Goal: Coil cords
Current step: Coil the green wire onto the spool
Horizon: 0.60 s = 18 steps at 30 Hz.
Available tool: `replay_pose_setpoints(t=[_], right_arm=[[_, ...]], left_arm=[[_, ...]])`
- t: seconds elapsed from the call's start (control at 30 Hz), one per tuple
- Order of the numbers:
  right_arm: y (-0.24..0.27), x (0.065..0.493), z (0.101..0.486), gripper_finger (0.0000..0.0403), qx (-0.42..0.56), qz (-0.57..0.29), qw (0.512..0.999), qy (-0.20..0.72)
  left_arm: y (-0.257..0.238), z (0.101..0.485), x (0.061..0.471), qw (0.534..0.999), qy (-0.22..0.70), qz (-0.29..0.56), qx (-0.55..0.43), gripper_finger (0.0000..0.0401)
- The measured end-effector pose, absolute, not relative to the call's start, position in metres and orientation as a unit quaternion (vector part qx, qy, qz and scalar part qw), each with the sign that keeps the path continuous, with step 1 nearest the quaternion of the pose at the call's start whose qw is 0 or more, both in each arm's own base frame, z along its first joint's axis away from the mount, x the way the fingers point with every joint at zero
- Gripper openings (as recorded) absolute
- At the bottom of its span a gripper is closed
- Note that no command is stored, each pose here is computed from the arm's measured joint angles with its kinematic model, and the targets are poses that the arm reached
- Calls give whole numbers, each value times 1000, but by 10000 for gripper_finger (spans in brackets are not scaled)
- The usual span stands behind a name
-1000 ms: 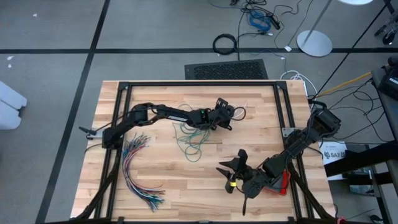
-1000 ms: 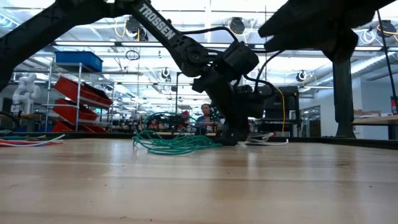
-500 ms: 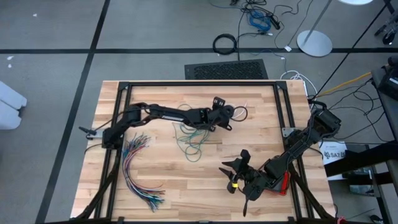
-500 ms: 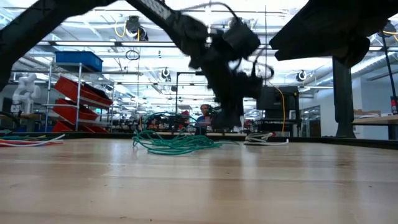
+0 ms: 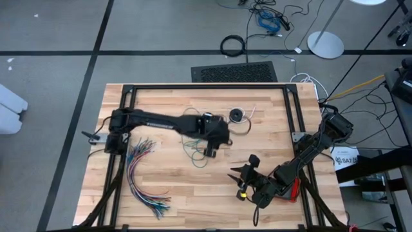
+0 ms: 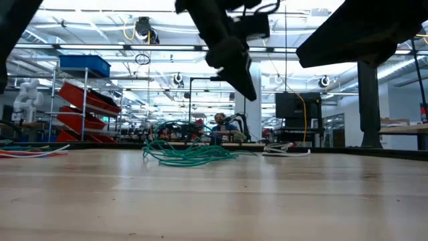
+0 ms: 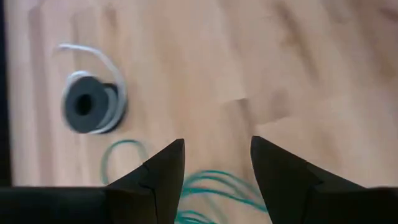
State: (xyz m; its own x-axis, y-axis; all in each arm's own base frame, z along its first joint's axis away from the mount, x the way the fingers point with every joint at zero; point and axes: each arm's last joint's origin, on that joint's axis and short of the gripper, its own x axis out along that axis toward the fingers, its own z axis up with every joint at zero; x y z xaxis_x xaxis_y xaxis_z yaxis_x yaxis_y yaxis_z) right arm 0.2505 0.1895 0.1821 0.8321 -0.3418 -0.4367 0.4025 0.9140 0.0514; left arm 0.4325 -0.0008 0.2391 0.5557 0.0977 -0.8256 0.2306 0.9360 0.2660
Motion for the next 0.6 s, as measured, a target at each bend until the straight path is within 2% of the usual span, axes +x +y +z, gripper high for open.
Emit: replay_pose_setpoints(t=[0.17,0.3,0.6], right_arm=[[187,252,182,116,31,-191,956,221],[187,252,182,116,5,-185,956,226],[186,252,182,116,-55,-182,954,232]], left_arm=[[-52,235,417,866,444,-46,224,192],[-78,239,401,884,398,-10,244,192],[-80,233,344,941,292,70,156,192]])
